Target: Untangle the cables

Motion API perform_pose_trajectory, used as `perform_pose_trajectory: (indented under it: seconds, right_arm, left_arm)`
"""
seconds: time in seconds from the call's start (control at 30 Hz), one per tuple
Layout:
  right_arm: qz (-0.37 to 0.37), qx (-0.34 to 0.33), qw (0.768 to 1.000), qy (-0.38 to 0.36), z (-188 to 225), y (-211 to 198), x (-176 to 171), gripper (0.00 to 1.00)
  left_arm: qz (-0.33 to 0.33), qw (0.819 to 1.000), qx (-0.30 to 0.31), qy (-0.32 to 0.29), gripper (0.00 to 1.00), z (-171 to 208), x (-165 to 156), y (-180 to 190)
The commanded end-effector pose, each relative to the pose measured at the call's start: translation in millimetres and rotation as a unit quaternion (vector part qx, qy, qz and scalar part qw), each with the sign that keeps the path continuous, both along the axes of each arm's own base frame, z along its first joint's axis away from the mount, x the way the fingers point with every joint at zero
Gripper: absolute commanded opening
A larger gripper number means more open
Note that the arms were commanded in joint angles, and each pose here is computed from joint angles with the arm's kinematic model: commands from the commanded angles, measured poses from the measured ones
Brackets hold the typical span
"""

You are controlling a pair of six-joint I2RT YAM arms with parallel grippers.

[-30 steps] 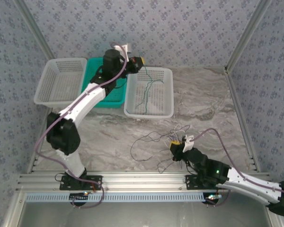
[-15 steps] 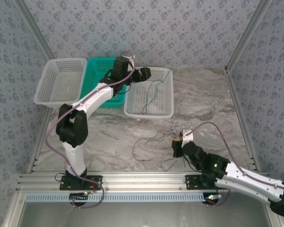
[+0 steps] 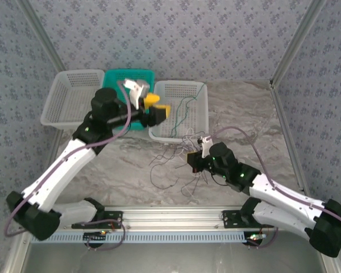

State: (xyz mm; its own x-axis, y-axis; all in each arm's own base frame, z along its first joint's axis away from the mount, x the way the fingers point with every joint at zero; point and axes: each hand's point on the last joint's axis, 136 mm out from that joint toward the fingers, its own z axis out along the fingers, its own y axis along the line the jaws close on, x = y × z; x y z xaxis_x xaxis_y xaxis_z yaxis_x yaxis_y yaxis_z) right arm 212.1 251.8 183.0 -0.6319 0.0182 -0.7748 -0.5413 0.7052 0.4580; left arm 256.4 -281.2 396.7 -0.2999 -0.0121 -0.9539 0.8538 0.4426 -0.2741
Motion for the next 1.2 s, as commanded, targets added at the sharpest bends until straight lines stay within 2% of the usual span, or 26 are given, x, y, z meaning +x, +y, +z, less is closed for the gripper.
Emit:
perform_pose_trajectory:
  seconds: [0.0, 0.1, 0.17, 0.3, 0.4, 0.63, 0.67, 0.73, 0.77, 0.87, 0.97, 1.17]
  right_arm:
    - [0.057, 0.037, 0.997, -0.039, 34, 24, 0, 0.0]
    - [0.072, 0.028, 0.996, -0.043, 34, 34, 4, 0.0]
    - [0.074, 0.019, 0.996, -0.038, 28, 38, 6, 0.0]
    - [0.084, 0.017, 0.996, -0.031, 26, 45, 8, 0.0]
    - [0.087, 0.021, 0.996, -0.028, 28, 47, 7, 0.0]
    - [0.085, 0.029, 0.996, -0.029, 31, 46, 4, 0.0]
    - [0.086, 0.029, 0.995, -0.029, 31, 46, 3, 0.0]
    - [0.089, 0.03, 0.995, -0.031, 33, 47, 2, 0.0]
    - [0.089, 0.03, 0.995, -0.032, 33, 47, 1, 0.0]
    - [0.086, 0.031, 0.995, -0.038, 37, 46, 2, 0.0]
    - [0.083, 0.031, 0.995, -0.041, 38, 46, 4, 0.0]
    - [0.054, 0.006, 0.998, -0.034, 24, 37, 11, 0.0]
  left_arm:
    - [-0.059, 0.996, 0.061, -0.006, 0.76, -37, -42, 4]
    - [-0.049, 0.996, 0.071, 0.012, 0.75, -59, -49, 11]
    - [-0.047, 0.996, 0.077, 0.026, 0.65, -71, -46, 10]
    - [-0.098, 0.991, 0.06, 0.07, 0.6, -85, -46, -11]
    - [-0.101, 0.987, 0.07, 0.1, 0.57, -107, -35, -21]
    - [-0.071, 0.99, 0.074, 0.096, 0.46, -124, -13, -27]
    - [-0.067, 0.99, 0.075, 0.096, 0.43, -126, -10, -27]
    - [-0.057, 0.99, 0.076, 0.104, 0.21, -131, -5, -28]
    - [-0.059, 0.989, 0.077, 0.109, 0.15, -133, -4, -29]
    - [-0.066, 0.988, 0.075, 0.12, 0.05, -137, -4, -31]
    - [-0.061, 0.988, 0.077, 0.12, 0.0, -139, -2, -30]
    - [-0.017, 0.992, 0.069, 0.106, 0.0, -126, 8, -15]
